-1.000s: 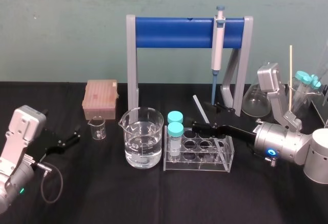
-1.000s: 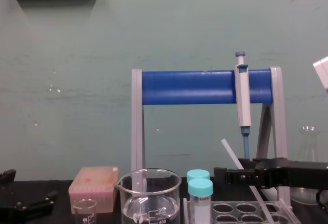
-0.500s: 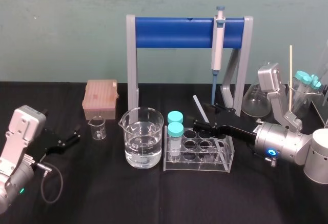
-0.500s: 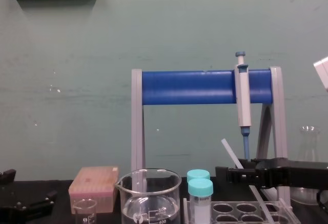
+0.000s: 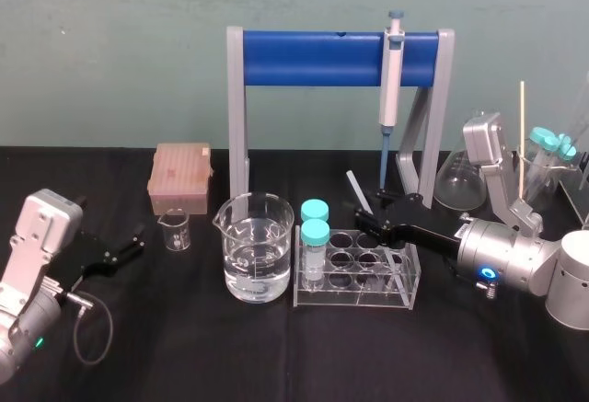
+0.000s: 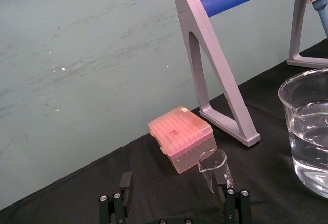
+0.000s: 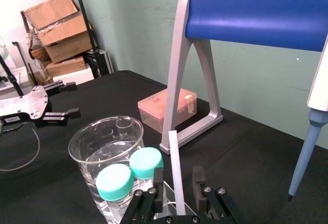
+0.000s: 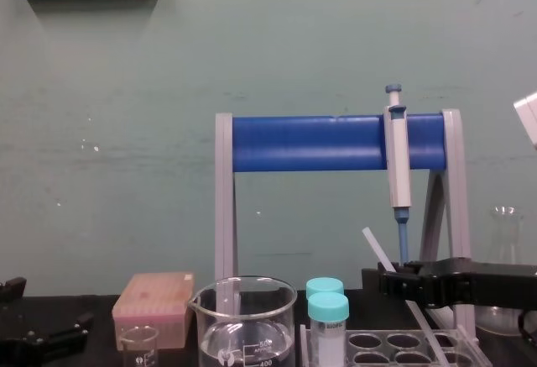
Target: Pick up the stirring rod with one hand, then place it down.
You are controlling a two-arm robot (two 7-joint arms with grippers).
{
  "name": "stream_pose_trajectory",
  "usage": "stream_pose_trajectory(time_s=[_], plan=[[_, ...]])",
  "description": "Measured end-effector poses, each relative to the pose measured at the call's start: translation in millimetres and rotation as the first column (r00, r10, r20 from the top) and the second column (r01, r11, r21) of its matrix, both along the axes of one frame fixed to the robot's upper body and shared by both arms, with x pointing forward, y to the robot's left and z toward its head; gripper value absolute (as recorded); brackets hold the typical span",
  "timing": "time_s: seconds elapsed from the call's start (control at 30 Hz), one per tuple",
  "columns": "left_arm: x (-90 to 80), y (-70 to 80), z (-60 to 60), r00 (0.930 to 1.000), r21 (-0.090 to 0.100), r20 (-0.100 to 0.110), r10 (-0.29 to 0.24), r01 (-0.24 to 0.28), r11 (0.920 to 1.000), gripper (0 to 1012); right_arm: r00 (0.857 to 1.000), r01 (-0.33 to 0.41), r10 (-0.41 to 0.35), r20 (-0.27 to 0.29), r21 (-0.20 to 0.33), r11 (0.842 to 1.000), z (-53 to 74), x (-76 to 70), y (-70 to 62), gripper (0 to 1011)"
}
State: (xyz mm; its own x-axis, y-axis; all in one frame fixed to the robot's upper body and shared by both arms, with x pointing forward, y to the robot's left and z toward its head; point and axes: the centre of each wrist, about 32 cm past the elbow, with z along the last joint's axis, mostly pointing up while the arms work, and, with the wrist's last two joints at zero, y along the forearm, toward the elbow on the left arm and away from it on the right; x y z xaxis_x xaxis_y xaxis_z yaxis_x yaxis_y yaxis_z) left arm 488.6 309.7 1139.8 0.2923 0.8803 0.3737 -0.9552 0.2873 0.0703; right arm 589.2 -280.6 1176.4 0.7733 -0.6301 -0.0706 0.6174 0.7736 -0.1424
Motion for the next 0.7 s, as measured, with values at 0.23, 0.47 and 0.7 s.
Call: stream_pose_trajectory(time_s=[0.23,0.47,0.7], plan=[[0.0,0.0,0.0,1.0000,0.000,0.000,0.000,0.000,1.0000,1000,1.000,0.000,0.000,0.000,0.000,1.000,0.0,0.0,0.0,166],[0.0,0.0,0.0,1.0000,0.000,0.000,0.000,0.000,1.0000,1000,1.000,-0.001,0.001,0.000,0.000,1.000,0.0,0.0,0.0,72],[0.0,0.0,0.0,1.0000,0.000,0.000,0.000,0.000,1.0000,1000,1.000,-0.001,0.001,0.001,0.000,1.000,0.1,0.0,0.0,72]])
